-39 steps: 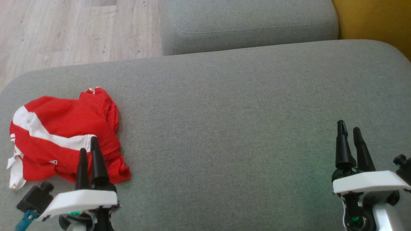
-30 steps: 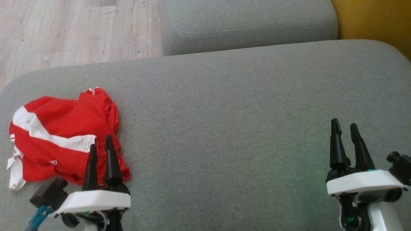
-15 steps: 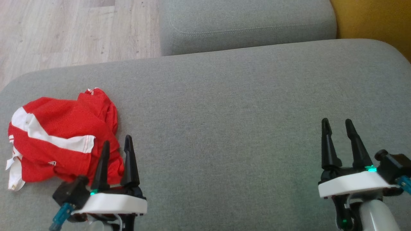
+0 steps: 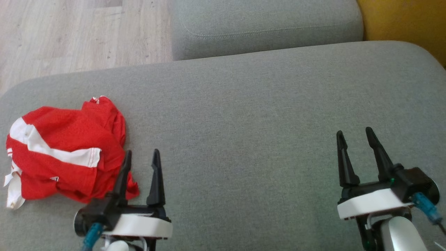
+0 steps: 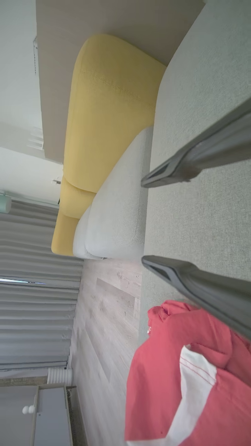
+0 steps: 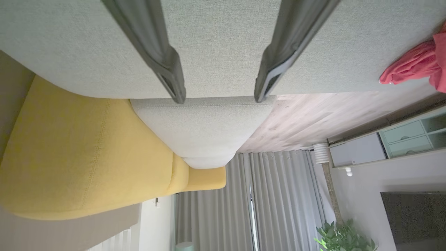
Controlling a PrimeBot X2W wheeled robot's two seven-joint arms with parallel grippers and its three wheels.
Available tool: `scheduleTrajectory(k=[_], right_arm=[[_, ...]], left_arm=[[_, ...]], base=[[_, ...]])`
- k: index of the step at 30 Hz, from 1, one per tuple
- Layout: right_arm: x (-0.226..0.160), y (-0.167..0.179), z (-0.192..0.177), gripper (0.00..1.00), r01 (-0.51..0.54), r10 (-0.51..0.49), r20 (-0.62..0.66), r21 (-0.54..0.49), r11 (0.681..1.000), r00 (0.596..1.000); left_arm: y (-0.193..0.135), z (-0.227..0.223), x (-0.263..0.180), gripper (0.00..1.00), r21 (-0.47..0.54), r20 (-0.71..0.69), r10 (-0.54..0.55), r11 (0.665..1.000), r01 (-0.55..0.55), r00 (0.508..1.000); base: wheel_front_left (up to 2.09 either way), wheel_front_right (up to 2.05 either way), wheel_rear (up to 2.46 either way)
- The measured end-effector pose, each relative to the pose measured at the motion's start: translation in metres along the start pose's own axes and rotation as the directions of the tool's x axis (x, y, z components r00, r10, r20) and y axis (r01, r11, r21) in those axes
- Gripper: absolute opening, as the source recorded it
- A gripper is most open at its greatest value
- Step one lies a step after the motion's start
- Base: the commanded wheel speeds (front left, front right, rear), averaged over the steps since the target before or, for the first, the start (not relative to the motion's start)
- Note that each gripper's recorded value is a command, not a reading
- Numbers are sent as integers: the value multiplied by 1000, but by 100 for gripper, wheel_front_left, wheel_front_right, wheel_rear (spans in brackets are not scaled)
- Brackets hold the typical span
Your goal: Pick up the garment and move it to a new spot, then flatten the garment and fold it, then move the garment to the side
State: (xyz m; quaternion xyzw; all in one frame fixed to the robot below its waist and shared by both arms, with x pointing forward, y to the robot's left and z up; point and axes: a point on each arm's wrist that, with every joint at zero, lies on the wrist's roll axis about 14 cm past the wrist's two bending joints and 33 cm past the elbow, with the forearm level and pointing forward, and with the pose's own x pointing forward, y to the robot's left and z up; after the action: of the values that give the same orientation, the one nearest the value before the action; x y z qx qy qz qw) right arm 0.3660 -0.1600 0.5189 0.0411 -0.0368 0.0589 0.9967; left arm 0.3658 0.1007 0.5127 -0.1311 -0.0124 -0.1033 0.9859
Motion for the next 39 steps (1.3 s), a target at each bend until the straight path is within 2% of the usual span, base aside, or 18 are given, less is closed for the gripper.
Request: scheduleTrajectory(k=[10,13,16,23,27,34,39], right_arm=[[1,14,8,100,-54,60,31,-161,986,998],[2,17,12,100,-63,72,45,-184,981,996],[2,16,15,100,-57,68,61,-164,985,996],[-1,8,8,100,-26,27,62,-26,999,998],[-5,4,-4,100,-6,5,32,54,999,999],[-7,5,-12,100,-3,2,5,68,998,1000],[-8,5,-13,100,-2,2,3,68,998,1000]], left_arm=[[-16,-2,-1,100,137,13,-64,989,62,998],[-18,4,-1,100,143,36,-67,988,61,997],[-17,11,0,100,122,64,-63,991,54,996],[-8,23,-1,100,66,112,-49,997,42,993],[-2,14,-6,100,-36,86,-18,999,21,996],[1,-15,-15,100,-113,-2,-7,994,7,1000],[0,-16,-15,100,-105,-5,-14,994,14,1000]], base=[[0,0,0],[0,0,0],[0,0,0],[0,0,0],[0,0,0],[0,0,0],[0,0,0]])
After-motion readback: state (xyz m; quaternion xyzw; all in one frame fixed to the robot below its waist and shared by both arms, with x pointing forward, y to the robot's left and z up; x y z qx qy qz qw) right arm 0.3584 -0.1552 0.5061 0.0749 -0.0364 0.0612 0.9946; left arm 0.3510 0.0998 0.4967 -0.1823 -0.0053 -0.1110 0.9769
